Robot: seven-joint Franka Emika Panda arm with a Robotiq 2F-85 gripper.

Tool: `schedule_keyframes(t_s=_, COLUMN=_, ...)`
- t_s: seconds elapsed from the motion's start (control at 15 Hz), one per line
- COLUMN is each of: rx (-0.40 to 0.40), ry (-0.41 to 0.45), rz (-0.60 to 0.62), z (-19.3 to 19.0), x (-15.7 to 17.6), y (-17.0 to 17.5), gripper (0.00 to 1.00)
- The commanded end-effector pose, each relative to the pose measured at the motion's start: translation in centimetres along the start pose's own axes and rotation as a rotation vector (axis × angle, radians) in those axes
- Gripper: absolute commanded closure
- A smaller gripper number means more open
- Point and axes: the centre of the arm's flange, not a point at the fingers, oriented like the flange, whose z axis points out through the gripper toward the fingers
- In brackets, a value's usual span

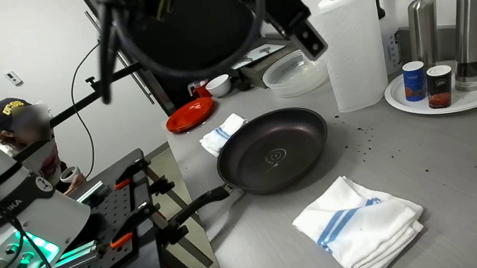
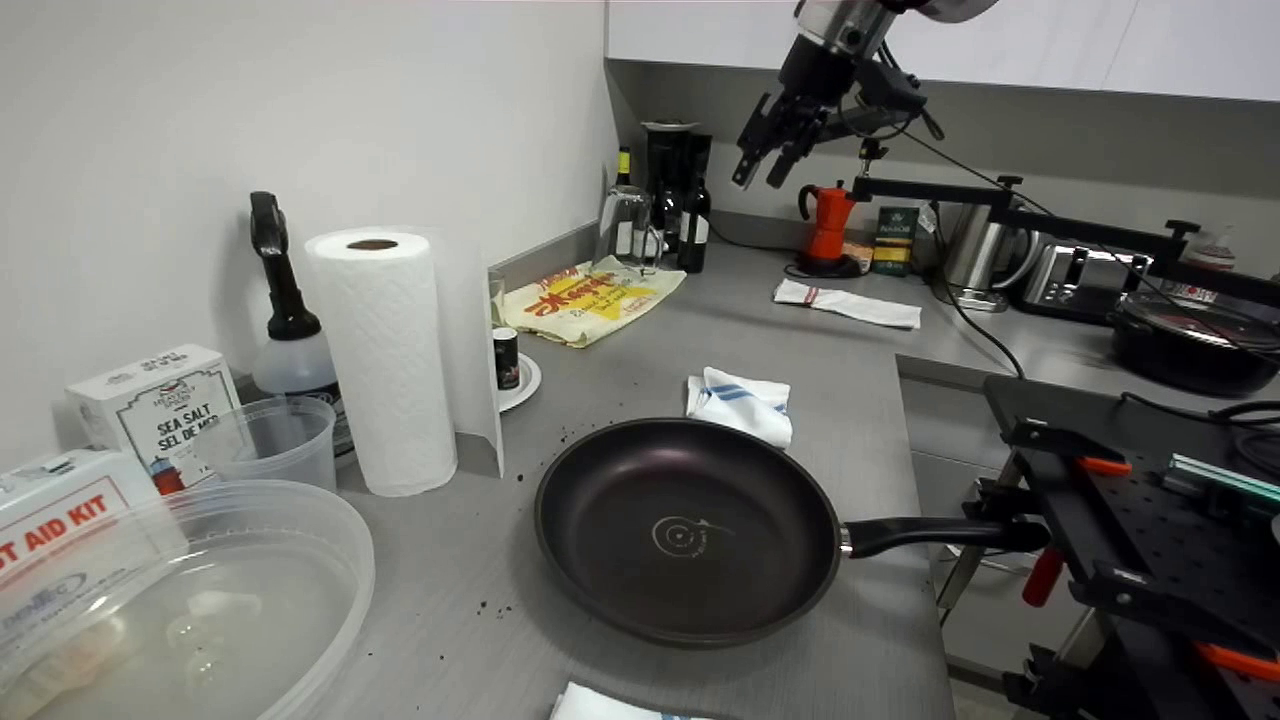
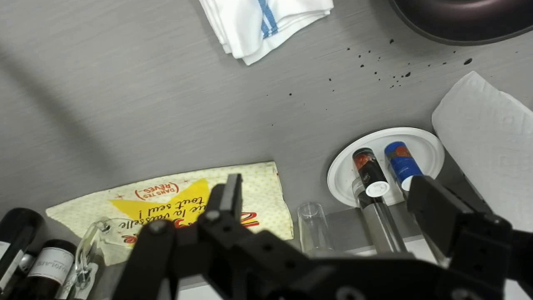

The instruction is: Wipe the pan with a towel

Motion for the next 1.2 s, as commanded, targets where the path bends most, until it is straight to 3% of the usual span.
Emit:
schedule_keyframes(t_s=0.0, rx=0.004, ry=0.019, rz=-0.009, z=5.4, x=1.8, y=0.0, gripper=0.00)
schedule_keyframes(t_s=0.4, rx=-0.048, ry=-0.027, rz=-0.020, z=11.3, x=1.4, y=1.9, gripper=0.00)
schedule_keyframes(t_s=0.73, rx=-0.119, ry=-0.088, rz=0.013, z=16.3, x=-1.4, y=4.5, gripper=0.00)
schedule_keyframes(t_s=1.13, rx=-0.128, ry=-0.150, rz=0.071, z=21.1, x=-4.1, y=4.1, gripper=0.00)
